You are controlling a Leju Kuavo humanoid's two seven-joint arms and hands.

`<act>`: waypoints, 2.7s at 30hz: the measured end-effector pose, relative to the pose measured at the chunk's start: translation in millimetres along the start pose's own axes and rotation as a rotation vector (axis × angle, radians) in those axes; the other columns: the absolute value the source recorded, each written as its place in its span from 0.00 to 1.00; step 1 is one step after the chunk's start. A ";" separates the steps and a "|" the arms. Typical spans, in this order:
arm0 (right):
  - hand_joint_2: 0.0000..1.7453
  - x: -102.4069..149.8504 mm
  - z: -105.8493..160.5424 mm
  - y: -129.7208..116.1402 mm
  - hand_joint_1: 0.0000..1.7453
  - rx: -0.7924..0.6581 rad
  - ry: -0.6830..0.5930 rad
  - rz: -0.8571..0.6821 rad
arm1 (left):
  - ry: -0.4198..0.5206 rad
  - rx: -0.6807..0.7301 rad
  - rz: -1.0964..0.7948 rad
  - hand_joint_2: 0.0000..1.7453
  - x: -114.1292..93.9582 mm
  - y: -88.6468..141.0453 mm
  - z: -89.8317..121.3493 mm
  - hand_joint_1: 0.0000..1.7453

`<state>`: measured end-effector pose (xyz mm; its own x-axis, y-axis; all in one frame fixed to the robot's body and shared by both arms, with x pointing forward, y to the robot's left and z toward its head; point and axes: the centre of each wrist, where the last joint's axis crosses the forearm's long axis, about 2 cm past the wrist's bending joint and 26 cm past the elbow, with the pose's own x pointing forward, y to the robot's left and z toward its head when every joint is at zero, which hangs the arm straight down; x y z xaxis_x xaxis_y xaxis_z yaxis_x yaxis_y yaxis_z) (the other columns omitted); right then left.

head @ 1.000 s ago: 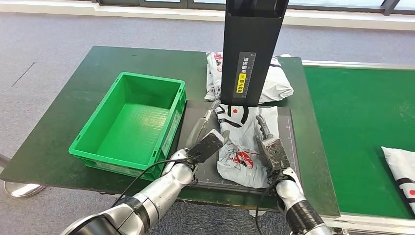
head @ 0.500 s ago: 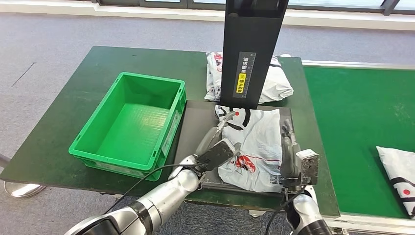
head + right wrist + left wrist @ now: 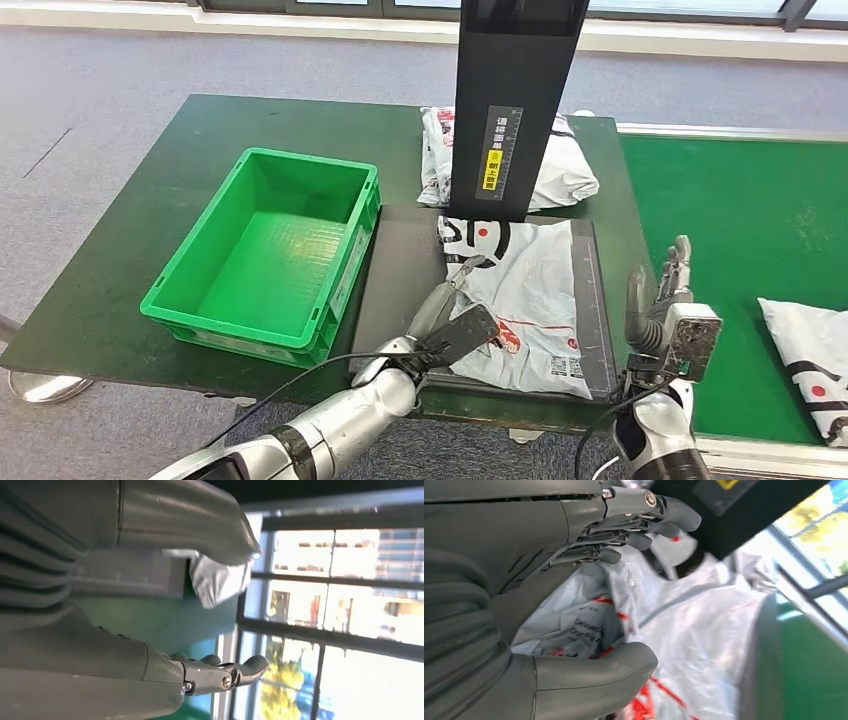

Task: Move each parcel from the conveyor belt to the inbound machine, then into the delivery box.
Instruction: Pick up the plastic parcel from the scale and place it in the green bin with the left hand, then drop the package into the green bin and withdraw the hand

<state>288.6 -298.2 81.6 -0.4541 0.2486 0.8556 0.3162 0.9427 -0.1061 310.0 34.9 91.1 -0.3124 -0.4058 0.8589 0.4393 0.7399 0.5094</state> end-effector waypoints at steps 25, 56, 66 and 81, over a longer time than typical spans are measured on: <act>1.00 9.3 -52.7 7.7 0.00 0.000 -0.052 -0.097 | -0.115 -0.204 -0.705 1.00 -9.0 -39.7 32.3 1.00; 1.00 3.3 -42.9 -2.0 0.00 0.037 0.001 -0.082 | -0.443 0.554 -0.713 1.00 41.9 132.7 -36.3 1.00; 1.00 -2.6 -27.7 -8.5 0.00 0.066 0.060 -0.047 | -0.158 0.811 -0.912 1.00 16.6 222.9 -10.9 1.00; 1.00 -9.5 -13.3 -24.2 0.00 0.127 0.162 -0.044 | 0.359 0.660 -0.905 1.00 -60.6 225.8 6.1 0.00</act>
<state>296.3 -326.3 82.7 -0.3215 0.1775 0.9301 0.1865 0.9749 -0.1216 423.0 229.9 153.8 0.0145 -0.9760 0.2171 -0.3752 0.1959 0.9060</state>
